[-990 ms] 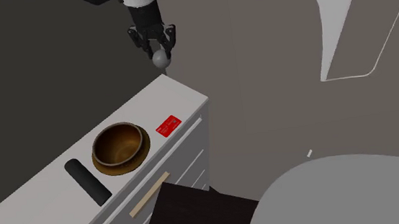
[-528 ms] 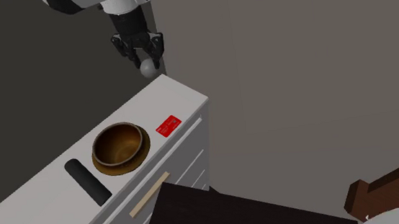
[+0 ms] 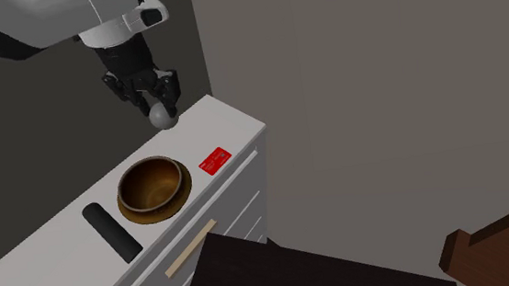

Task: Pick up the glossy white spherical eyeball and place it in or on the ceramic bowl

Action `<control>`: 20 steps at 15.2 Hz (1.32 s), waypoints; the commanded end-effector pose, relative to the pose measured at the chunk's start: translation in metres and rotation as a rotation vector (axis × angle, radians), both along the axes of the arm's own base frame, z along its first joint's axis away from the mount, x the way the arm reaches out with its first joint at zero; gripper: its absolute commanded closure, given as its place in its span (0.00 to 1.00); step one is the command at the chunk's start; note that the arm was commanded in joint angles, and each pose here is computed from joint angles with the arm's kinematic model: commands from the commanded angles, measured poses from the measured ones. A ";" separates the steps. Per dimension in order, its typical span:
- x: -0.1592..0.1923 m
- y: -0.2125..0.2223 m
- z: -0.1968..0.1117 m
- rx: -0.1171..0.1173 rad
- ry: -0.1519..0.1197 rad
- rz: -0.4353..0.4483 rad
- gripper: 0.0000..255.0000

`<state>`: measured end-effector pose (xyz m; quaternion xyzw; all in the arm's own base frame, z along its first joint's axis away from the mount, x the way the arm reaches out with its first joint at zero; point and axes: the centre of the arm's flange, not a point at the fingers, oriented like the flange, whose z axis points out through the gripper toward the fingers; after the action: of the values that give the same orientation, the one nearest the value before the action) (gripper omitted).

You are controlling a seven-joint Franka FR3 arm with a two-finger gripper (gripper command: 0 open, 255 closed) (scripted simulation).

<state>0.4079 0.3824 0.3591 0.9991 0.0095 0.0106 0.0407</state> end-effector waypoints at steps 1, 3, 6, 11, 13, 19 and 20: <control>-0.026 0.003 0.001 0.000 0.000 -0.001 1.00; -0.052 0.009 0.002 0.000 0.000 -0.001 1.00; -0.090 0.017 0.004 0.000 0.000 -0.001 1.00; -0.107 0.020 -0.016 0.000 0.000 -0.001 1.00; -0.107 0.020 -0.027 0.000 0.000 -0.001 1.00; -0.107 0.020 -0.058 0.000 0.000 -0.001 1.00; -0.107 0.020 -0.064 0.000 0.000 -0.001 1.00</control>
<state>0.3000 0.4023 0.3007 0.9991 0.0088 0.0105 0.0410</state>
